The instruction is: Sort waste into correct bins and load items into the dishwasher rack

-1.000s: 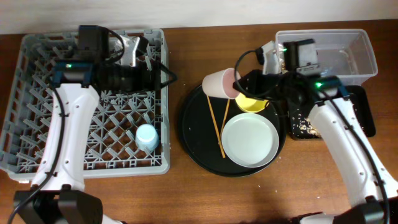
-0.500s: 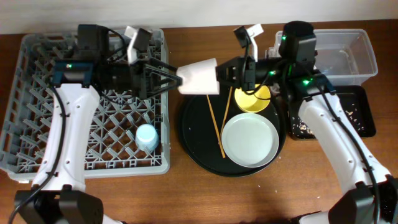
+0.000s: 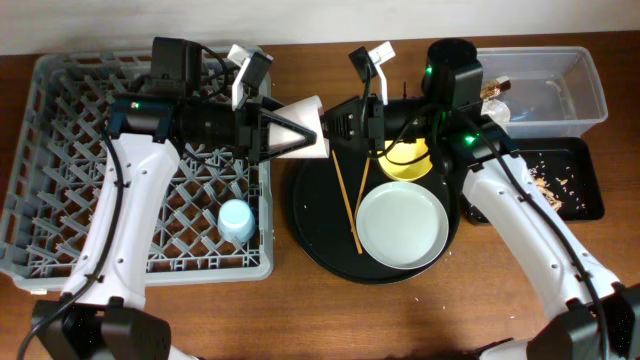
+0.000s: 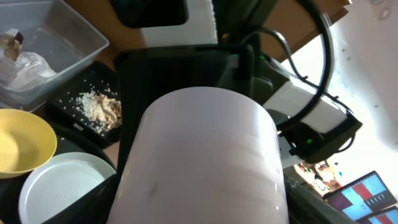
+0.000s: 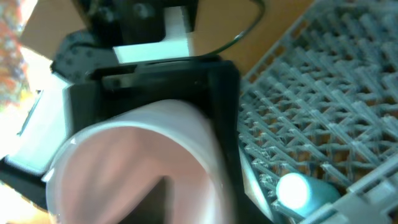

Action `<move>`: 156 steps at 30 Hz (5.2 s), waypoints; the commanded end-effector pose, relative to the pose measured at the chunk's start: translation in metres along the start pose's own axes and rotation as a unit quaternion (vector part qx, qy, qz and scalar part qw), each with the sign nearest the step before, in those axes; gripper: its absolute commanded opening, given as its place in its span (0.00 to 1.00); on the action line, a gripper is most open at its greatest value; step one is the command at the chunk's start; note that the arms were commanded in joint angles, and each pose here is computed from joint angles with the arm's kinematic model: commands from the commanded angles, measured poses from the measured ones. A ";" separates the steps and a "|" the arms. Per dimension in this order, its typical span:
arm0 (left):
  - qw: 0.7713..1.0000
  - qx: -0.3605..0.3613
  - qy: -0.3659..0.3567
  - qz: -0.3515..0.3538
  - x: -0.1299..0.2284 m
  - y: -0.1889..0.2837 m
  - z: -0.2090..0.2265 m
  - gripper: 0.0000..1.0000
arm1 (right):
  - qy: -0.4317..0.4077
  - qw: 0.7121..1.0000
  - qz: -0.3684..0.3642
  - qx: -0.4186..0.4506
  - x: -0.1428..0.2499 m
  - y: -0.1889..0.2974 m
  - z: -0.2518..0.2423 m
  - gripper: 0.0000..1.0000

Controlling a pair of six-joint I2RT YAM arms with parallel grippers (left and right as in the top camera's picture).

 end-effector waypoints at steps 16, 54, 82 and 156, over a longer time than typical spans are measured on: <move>0.782 -0.602 0.053 0.153 0.019 0.049 0.046 0.56 | -0.183 0.930 -0.094 0.306 0.023 0.089 -0.081 0.98; 0.673 -0.652 0.224 0.268 0.083 0.027 0.161 0.56 | -0.232 0.887 -0.062 0.394 0.047 0.098 -0.092 0.98; 0.720 -0.626 0.193 0.228 -0.003 0.028 0.043 0.96 | -0.222 0.860 -0.045 0.458 0.060 0.110 -0.083 0.83; 0.790 -0.582 0.099 0.167 0.012 -0.055 0.055 0.99 | -0.344 0.671 -0.069 0.653 0.087 0.128 -0.225 0.38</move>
Point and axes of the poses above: each gripper's point midway between its finger pads, its own y axis back along the fingers, its own z axis along the line the jaws close on, x = y × z, the point moved 9 cm from there along y, back along the fingers, and after that the axes turned 7 degrees about -y, right-handed, at the moved point
